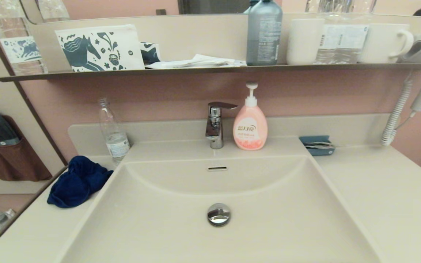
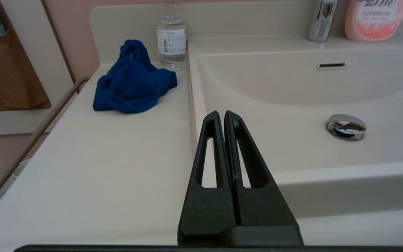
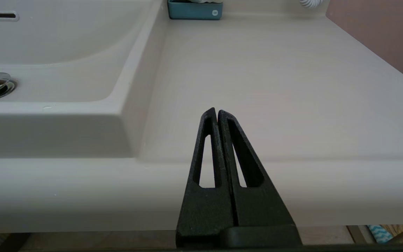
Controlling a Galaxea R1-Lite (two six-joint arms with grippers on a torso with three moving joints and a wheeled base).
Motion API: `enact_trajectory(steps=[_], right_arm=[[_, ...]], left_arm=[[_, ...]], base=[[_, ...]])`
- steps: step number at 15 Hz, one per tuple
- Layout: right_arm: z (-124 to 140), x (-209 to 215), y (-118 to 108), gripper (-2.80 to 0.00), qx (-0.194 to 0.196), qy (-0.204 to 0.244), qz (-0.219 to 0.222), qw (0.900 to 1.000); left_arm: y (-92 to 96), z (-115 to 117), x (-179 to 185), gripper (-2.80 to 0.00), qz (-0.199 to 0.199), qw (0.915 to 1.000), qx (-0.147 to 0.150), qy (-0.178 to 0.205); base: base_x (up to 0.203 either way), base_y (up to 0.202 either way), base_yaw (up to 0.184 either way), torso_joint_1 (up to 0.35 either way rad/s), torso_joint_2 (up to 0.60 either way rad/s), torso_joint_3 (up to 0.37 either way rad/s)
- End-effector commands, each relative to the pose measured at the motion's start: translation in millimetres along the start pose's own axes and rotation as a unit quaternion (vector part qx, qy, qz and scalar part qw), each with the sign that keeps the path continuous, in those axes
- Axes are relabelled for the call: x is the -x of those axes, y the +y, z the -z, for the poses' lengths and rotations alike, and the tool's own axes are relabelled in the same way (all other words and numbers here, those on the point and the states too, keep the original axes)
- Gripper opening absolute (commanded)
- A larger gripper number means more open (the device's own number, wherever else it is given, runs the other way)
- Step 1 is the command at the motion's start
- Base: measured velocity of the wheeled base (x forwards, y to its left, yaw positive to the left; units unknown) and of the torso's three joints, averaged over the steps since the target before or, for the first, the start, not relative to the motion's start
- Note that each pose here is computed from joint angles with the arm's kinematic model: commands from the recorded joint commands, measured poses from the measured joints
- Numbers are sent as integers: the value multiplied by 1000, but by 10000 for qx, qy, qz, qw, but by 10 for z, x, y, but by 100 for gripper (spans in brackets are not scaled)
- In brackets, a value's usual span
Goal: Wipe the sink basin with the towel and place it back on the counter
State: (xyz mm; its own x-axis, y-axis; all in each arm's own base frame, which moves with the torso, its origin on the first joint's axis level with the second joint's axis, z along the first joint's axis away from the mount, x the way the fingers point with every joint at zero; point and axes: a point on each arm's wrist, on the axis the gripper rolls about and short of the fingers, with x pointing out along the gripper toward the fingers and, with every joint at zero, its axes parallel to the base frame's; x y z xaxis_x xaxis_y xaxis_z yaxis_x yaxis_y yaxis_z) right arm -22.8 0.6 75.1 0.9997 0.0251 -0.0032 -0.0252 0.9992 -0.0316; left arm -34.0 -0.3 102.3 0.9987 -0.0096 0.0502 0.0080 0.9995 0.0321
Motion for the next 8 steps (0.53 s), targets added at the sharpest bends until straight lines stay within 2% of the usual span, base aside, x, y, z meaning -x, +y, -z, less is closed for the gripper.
enact_trajectory(steps=[1, 8], right_arm=[[-1, 0, 0, -280, 3, -1, -5, 10000], [-1, 0, 0, -280, 3, -1, -5, 10000]], left_arm=[[-4, 156, -64, -280, 6, 9999, -19, 100], [-11, 231, -85, -280, 129, 9996, -28, 231]], base=[[0, 0, 0, 0, 0, 0], [0, 0, 0, 0, 0, 0]])
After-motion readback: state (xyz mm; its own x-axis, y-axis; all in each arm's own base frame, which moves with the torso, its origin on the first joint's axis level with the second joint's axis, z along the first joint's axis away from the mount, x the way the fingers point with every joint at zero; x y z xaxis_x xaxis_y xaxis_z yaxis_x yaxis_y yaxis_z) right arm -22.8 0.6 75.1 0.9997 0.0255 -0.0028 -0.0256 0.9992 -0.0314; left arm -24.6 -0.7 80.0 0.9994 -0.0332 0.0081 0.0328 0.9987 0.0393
